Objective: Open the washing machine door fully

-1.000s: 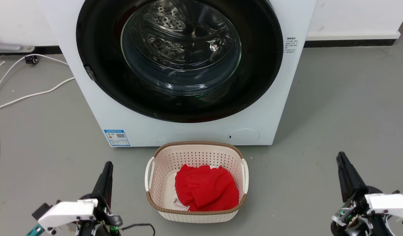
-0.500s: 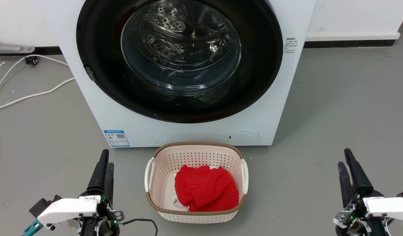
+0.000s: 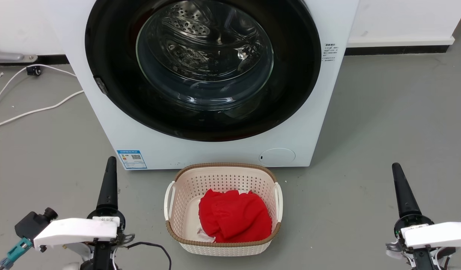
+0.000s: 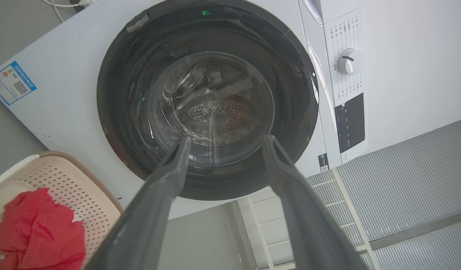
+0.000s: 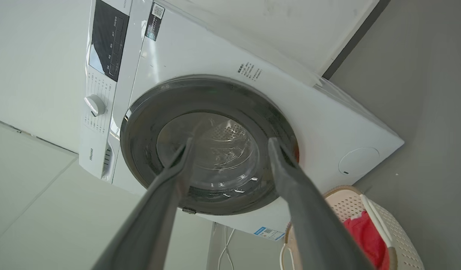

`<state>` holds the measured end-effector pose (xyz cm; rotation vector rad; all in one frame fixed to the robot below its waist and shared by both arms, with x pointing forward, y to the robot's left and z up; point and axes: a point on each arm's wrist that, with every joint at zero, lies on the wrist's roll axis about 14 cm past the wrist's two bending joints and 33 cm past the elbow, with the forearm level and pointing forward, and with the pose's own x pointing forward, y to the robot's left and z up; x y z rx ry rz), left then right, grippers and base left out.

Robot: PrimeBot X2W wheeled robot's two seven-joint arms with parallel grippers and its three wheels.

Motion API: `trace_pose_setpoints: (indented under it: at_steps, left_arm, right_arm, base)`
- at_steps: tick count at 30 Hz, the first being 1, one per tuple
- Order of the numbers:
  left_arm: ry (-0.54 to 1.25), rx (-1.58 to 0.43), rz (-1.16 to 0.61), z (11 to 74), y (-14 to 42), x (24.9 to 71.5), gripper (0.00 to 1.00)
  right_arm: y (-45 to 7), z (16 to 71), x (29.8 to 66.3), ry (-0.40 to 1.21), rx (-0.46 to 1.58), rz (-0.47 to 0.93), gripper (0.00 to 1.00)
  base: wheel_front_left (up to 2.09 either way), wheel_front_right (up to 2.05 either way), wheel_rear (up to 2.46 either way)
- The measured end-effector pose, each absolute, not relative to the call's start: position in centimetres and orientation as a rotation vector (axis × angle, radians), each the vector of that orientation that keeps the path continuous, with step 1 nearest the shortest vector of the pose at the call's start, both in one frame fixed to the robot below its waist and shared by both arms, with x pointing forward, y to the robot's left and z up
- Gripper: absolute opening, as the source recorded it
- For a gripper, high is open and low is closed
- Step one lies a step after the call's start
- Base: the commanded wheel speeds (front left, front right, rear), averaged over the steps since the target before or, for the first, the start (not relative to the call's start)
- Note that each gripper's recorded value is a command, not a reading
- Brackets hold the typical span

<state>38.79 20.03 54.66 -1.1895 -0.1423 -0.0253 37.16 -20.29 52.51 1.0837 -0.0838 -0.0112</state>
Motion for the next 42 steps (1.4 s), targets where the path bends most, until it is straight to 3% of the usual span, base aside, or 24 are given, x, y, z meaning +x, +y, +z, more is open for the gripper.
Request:
trace_pose_setpoints:
  at_steps: [2,17,42]
  left_arm:
    - [-0.156,-1.065,-0.047,55.4,19.4,38.8,1.00]
    - [-0.145,-0.682,-0.078,55.4,17.3,38.4,1.00]
    - [-0.164,-0.349,-0.086,55.2,16.3,38.1,1.00]
  right_arm:
    - [-20.0,53.2,37.1,-0.099,0.943,0.004,1.00]
    - [-19.4,53.6,36.5,-0.090,0.590,0.029,1.00]
    - [-18.6,54.3,35.7,-0.087,0.236,0.058,1.00]
  base:
    - [0.00,0.00,0.00]
    - [0.00,0.00,0.00]
    - [0.00,0.00,0.00]
